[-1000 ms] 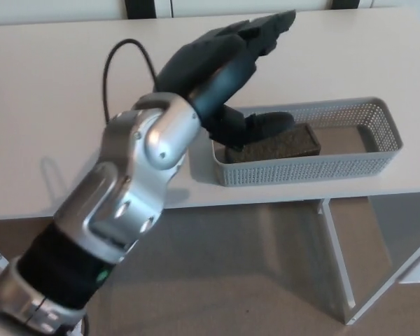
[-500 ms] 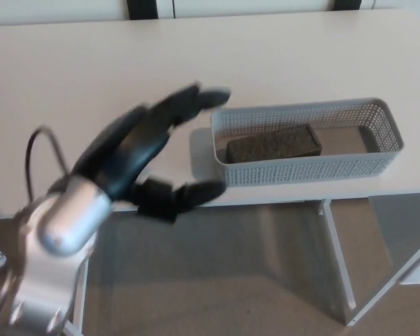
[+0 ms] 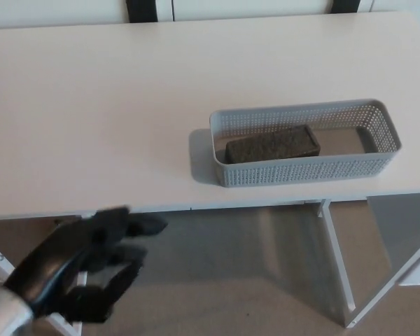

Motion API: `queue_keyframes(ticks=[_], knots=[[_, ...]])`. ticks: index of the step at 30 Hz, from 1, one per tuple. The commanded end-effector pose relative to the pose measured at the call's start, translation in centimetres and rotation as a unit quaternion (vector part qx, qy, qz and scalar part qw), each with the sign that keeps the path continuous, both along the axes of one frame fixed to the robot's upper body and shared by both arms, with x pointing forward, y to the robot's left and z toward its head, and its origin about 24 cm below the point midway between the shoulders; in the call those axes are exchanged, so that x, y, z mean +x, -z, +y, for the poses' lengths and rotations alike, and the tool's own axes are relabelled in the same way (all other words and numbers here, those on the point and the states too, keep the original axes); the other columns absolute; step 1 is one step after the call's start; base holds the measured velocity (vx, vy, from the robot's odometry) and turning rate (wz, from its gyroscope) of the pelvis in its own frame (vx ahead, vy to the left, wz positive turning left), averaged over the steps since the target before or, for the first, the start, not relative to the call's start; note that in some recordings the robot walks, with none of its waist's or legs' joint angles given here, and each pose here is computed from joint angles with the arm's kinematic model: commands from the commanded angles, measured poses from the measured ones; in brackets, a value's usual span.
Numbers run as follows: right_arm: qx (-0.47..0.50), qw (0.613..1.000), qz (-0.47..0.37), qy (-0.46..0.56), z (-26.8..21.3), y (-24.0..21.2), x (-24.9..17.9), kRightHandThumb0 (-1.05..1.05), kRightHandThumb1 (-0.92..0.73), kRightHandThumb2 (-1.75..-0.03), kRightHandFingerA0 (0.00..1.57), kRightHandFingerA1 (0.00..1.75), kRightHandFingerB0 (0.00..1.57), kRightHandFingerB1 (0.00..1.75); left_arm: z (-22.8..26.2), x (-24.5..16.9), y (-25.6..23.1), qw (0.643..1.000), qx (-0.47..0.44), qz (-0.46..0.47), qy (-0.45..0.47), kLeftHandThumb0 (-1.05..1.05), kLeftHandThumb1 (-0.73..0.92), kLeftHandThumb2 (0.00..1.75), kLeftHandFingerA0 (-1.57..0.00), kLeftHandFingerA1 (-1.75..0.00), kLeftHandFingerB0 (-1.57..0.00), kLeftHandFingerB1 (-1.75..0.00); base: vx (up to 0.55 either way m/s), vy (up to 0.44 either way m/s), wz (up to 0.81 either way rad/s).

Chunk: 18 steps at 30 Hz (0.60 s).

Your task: The robot walks towards a desk on which an eraser is kept on the left hand side and a container is kept on the right hand side. The robot picks up the eraser using its left hand and places it in the container.

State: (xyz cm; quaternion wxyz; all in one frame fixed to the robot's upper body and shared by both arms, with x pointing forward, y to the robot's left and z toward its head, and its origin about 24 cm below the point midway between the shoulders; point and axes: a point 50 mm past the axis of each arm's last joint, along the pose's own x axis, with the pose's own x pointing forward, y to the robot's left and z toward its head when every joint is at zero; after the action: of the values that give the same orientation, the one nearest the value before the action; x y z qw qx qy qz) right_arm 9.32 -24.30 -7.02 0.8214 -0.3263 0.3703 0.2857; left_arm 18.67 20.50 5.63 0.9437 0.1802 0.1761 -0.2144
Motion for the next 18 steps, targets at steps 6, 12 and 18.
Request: queue_keyframes(ticks=[6, 12, 18], knots=[[0.013, 0.999, -0.018, 0.045, 0.1, 1.1, -1.2, -0.47, -0.52, -0.56, 0.68, 0.46, 0.54, 0.41, 7.4, -13.0, 4.3, 0.961, -0.157, 0.192, 0.12, -0.84, 0.61, 0.99, -0.38, -0.48, -0.24, -0.39, 0.0, 0.0, 0.0], [0.032, 0.993, -0.06, 0.096, 0.6, 1.0, -0.7, -0.47, -0.56, -0.57, 0.63, 0.47, 0.5, 0.42, 8.2, -14.8, 10.8, 0.973, 0.047, 0.226, -0.03, -0.87, 0.77, 0.64, -0.21, -0.33, -0.17, -0.28, 0.0, 0.0, 0.0], [0.023, 0.991, -0.08, 0.109, 0.4, 0.6, 0.1, -0.53, -0.46, -0.8, 0.55, 0.58, 0.42, 0.53, 10.1, -15.6, 13.0, 0.953, 0.124, 0.27, -0.064, -0.82, 0.6, 0.98, -0.02, -0.41, -0.07, -0.33, 0.0, 0.0, 0.0]])
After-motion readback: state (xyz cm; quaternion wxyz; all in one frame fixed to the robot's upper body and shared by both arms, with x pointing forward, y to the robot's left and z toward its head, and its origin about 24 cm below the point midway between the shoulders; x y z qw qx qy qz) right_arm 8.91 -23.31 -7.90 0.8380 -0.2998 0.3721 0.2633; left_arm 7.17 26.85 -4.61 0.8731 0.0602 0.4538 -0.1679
